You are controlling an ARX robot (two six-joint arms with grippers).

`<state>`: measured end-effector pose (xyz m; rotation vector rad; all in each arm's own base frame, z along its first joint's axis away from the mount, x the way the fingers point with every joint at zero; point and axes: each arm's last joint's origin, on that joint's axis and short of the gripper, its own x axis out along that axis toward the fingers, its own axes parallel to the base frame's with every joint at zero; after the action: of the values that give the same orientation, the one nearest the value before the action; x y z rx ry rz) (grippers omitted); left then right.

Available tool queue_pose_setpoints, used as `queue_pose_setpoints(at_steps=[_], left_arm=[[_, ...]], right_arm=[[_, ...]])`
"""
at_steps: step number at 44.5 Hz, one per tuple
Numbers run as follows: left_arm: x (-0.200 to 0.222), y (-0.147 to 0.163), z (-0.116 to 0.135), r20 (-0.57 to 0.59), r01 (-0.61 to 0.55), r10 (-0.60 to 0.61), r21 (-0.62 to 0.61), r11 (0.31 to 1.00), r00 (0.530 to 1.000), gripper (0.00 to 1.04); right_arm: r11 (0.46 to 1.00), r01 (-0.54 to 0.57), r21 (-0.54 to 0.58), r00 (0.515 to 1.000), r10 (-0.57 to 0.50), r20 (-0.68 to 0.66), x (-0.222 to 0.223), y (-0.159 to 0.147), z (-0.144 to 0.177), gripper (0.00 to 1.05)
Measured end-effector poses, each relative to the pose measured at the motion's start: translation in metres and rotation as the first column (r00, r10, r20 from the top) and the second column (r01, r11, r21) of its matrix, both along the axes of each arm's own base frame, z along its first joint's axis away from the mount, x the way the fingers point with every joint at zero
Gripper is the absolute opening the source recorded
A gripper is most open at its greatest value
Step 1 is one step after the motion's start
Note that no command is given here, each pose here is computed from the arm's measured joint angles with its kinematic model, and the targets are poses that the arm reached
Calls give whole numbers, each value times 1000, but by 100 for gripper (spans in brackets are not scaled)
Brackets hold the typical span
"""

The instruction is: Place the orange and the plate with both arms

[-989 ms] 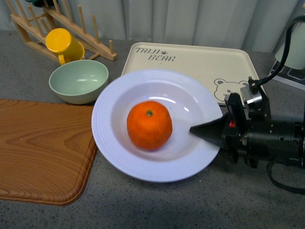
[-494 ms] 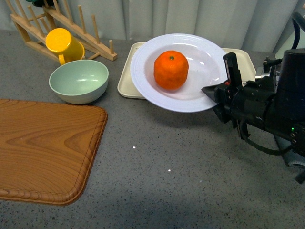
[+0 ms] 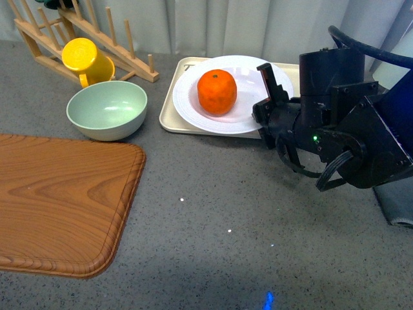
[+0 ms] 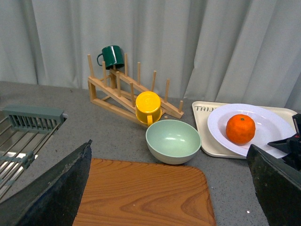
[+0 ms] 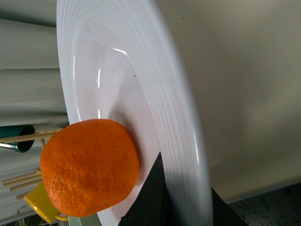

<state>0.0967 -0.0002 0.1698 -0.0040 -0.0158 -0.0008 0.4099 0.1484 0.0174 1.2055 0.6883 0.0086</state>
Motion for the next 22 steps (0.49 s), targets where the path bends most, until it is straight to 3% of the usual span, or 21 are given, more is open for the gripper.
queue_pose_setpoints(at_steps=[3,8,18,22], left_arm=[[0,0,0,0,0,0,0,1000,1000,98],[0,0,0,0,0,0,0,1000,1000,98],[0,0,0,0,0,0,0,1000,1000,98],[0,0,0,0,0,0,0,1000,1000,98]], right_arm=[[1000,2,-6,1000,-2,-9,2,1,0,4],[1000,6,-16,1000,-7,-27,3,0,0,19],[999,-13,-35,999,12,-31,-2,-6,5,56],[986,-41,-160,999,37,-26,-13,-13,19,77]])
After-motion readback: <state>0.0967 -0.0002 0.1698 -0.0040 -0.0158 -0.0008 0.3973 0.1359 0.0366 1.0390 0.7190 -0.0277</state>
